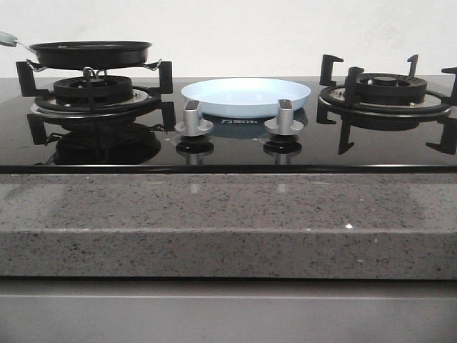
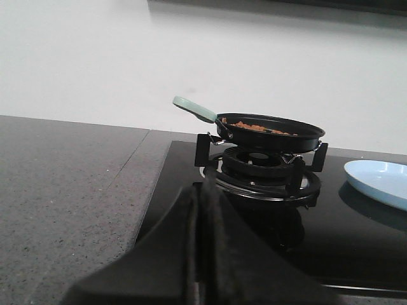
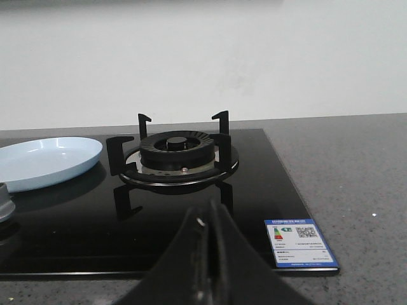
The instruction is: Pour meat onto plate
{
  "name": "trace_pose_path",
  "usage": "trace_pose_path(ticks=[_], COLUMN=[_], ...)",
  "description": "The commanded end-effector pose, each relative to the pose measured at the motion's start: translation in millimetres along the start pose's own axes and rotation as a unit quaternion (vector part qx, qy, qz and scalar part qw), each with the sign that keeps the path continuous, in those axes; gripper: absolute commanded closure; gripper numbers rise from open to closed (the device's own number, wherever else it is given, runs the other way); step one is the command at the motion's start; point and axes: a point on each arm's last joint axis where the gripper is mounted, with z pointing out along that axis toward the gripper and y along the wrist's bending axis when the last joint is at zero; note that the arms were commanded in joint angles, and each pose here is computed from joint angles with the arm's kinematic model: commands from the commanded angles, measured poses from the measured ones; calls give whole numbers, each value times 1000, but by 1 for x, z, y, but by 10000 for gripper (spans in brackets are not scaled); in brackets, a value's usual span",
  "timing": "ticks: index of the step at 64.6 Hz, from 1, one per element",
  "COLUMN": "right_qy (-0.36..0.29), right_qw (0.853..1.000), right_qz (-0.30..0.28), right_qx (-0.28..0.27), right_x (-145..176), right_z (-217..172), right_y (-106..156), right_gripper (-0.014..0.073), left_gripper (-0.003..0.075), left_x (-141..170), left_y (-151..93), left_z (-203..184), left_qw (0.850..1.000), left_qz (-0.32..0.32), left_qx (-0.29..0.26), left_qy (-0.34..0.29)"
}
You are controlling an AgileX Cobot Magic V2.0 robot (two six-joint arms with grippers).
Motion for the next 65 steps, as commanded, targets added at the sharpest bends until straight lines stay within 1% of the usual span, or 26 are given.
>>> trace_pose_path(ticks=[1, 19, 28, 34, 37, 42, 49, 58, 65], right_qy=[-55, -55, -54, -54, -48, -32, -24, 5, 34], right_qw=[998, 998, 998, 998, 999, 999, 1000, 1000, 999], right_qz=[-10, -10, -10, -10, -10, -10, -10, -11, -23], right_qx=[-3, -3, -3, -3, -2, 0, 2, 6, 10], right_x=[-11, -11, -11, -14, -19, -30, -59, -96, -120], right_z=[-2, -2, -2, -2, -2, -4, -9, -10, -4], right_y=[1, 1, 1, 1, 2, 3, 6, 9, 12], right_gripper=[664, 664, 664, 664, 664, 664, 664, 664, 664], left_gripper=[741, 741, 741, 741, 741, 741, 741, 741, 741], left_x=[-6, -6, -11, -22, -31, -51, -83, -117, -136], left_y=[0, 0, -1, -2, -3, -5, -10, -15, -18], left_z=[-2, -2, -2, -3, -5, -7, -11, -7, 4], left_qw=[999, 999, 998, 996, 996, 995, 995, 998, 1000], left_qz=[-5, -5, -5, -5, -16, -25, -24, -23, -22], left_qx=[3, 3, 5, 7, 8, 11, 16, 18, 17], left_qy=[-43, -43, -70, -86, -91, -95, -91, -49, 4])
